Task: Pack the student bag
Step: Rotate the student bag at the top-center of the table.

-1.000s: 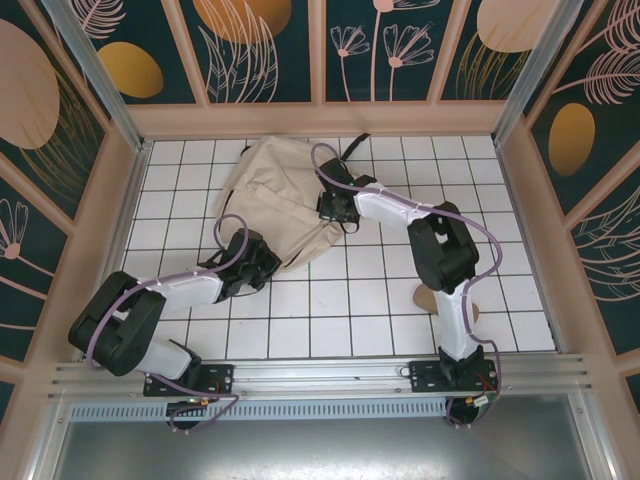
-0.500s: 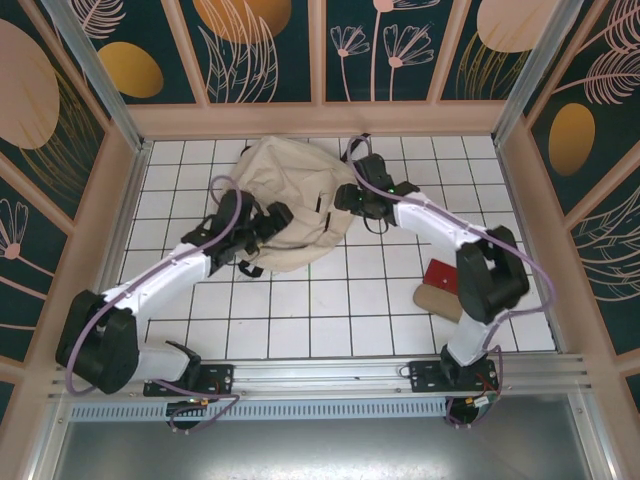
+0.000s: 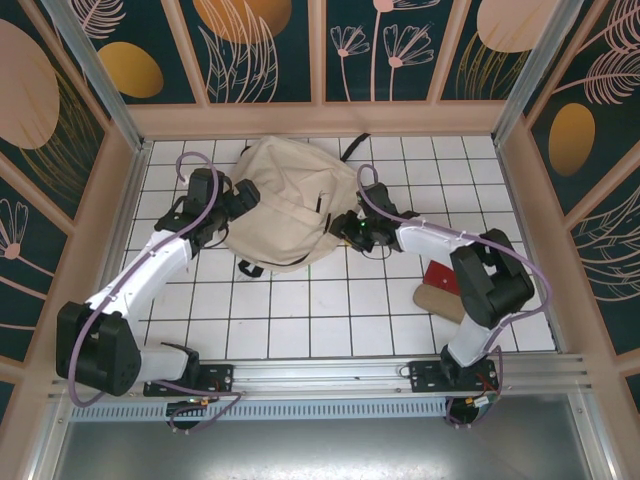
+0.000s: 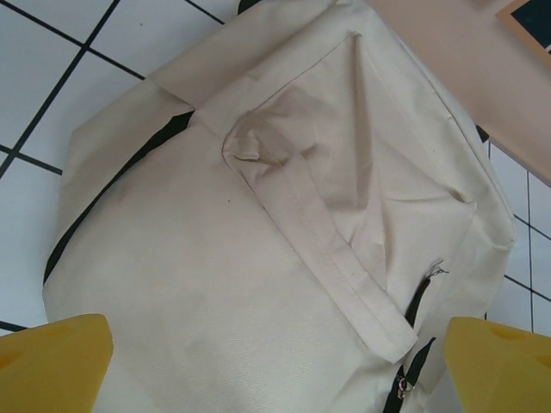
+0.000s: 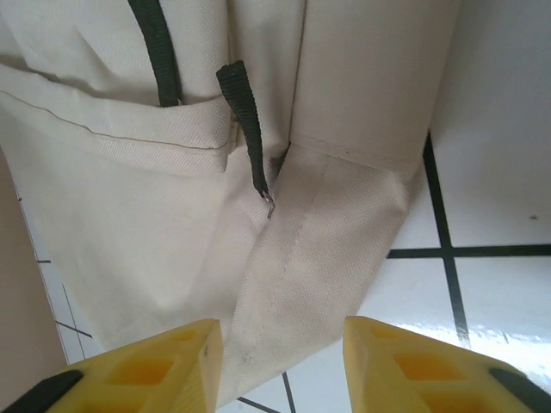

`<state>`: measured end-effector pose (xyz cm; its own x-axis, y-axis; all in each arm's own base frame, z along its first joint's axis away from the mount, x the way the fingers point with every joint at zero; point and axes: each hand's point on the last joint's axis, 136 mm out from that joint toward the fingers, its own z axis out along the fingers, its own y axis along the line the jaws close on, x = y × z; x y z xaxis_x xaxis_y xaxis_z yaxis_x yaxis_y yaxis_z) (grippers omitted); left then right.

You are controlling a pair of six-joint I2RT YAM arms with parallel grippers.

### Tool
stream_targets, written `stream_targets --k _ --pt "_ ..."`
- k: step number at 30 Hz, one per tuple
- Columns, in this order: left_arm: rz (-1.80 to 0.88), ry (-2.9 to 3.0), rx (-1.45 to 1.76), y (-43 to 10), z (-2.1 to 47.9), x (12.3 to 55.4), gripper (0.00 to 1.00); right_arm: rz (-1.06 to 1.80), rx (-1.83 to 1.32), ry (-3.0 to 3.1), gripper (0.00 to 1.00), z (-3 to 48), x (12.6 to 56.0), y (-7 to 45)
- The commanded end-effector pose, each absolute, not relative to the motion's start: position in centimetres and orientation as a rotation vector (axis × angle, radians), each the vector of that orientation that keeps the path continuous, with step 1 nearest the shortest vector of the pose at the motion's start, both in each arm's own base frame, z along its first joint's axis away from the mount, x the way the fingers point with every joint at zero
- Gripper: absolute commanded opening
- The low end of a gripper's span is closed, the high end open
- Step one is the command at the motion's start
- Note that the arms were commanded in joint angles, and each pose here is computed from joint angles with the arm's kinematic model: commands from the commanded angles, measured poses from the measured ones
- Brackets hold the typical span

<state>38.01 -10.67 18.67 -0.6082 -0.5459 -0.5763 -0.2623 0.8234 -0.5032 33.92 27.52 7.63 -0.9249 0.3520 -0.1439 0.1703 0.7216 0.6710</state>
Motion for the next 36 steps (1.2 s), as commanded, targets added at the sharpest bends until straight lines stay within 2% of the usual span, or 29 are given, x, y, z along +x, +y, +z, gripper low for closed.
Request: stream_targets --k 1,9,13,17,20,23,29,33,36 --pt "-0.495 2.238 -0.562 -11.1 18.8 38.8 0.99 1.055 0.511 2.690 0.38 6.4 33.9 28.6" --pt "-0.512 2.241 -0.562 -11.4 18.4 39.0 0.99 1.060 0.561 2.730 0.36 4.2 33.2 29.1" --pt "-0.506 2.249 -0.564 -11.4 18.2 39.0 0.98 1.065 0.569 2.760 0.31 3.4 33.1 29.3" --pt "-0.506 2.253 -0.562 -11.4 17.9 39.1 0.98 1.057 0.581 2.763 0.20 3.0 33.3 29.1" --pt "-0.507 2.266 -0.554 -11.6 17.5 39.1 0.98 0.979 0.533 2.745 0.01 3.7 34.0 28.3" --pt "-0.509 2.273 -0.523 -11.8 17.3 39.3 0.98 0.808 0.420 2.736 0.00 5.0 34.5 26.4" --pt "-0.502 2.300 -0.462 -12.4 16.8 39.8 0.99 0.630 0.249 2.801 0.00 5.4 32.1 20.1" --pt "-0.535 2.312 -0.425 -13.1 16.4 40.1 0.98 0.449 0.325 2.825 0.00 4.4 30.9 14.4" --pt "-0.606 2.307 -0.381 -14.3 16.4 40.3 0.97 0.353 0.435 2.772 0.00 4.5 31.8 10.8"
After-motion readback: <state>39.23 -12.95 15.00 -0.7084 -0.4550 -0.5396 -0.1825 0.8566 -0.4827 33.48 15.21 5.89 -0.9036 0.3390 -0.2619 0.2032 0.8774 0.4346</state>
